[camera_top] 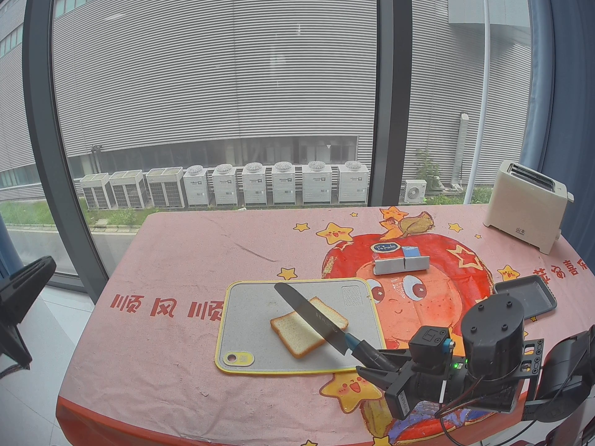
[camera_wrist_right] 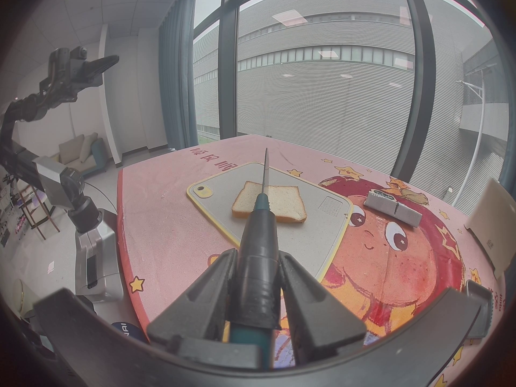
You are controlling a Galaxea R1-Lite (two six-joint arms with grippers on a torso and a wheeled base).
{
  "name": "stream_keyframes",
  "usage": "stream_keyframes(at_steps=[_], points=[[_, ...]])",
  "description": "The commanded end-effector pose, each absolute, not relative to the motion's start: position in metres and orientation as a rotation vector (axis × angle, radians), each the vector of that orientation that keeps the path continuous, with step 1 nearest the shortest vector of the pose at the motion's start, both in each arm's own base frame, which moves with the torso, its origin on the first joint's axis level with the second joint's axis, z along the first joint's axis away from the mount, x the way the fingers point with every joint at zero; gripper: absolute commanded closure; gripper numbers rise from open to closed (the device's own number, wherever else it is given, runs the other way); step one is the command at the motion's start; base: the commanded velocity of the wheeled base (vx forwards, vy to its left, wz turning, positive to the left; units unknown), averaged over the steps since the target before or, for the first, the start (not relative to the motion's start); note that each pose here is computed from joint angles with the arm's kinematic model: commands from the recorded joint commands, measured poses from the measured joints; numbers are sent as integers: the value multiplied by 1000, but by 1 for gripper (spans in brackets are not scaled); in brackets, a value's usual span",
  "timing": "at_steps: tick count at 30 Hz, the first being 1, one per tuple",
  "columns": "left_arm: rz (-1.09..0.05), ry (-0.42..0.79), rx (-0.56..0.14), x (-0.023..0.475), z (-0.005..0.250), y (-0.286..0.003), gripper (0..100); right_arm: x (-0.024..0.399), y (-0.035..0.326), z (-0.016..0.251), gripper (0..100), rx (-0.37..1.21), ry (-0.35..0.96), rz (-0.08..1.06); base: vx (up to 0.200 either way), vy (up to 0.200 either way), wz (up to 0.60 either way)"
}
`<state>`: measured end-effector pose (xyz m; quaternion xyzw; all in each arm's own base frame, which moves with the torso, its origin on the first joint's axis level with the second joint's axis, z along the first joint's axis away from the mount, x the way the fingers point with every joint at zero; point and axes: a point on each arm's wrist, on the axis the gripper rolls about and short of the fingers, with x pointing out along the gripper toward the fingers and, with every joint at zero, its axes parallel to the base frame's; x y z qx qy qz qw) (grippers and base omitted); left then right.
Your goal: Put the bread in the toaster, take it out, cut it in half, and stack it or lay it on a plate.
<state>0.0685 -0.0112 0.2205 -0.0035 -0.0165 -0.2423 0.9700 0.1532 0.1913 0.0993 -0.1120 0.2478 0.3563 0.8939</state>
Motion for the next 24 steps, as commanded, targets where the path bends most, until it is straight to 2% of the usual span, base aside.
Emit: stream_keyframes(at_steps=[1, 14, 24], points=[[-512, 9, -18, 106, 232, -12, 100, 153, 191, 100, 100, -230, 511, 740, 0, 0, 0], [-585, -9, -14, 169, 234, -26, 100, 154, 191, 100, 100, -231, 512, 738, 0, 0, 0], [-746, -25, -12, 179, 242, -57, 100, 154, 190, 101, 100, -221, 511, 735, 0, 0, 0]])
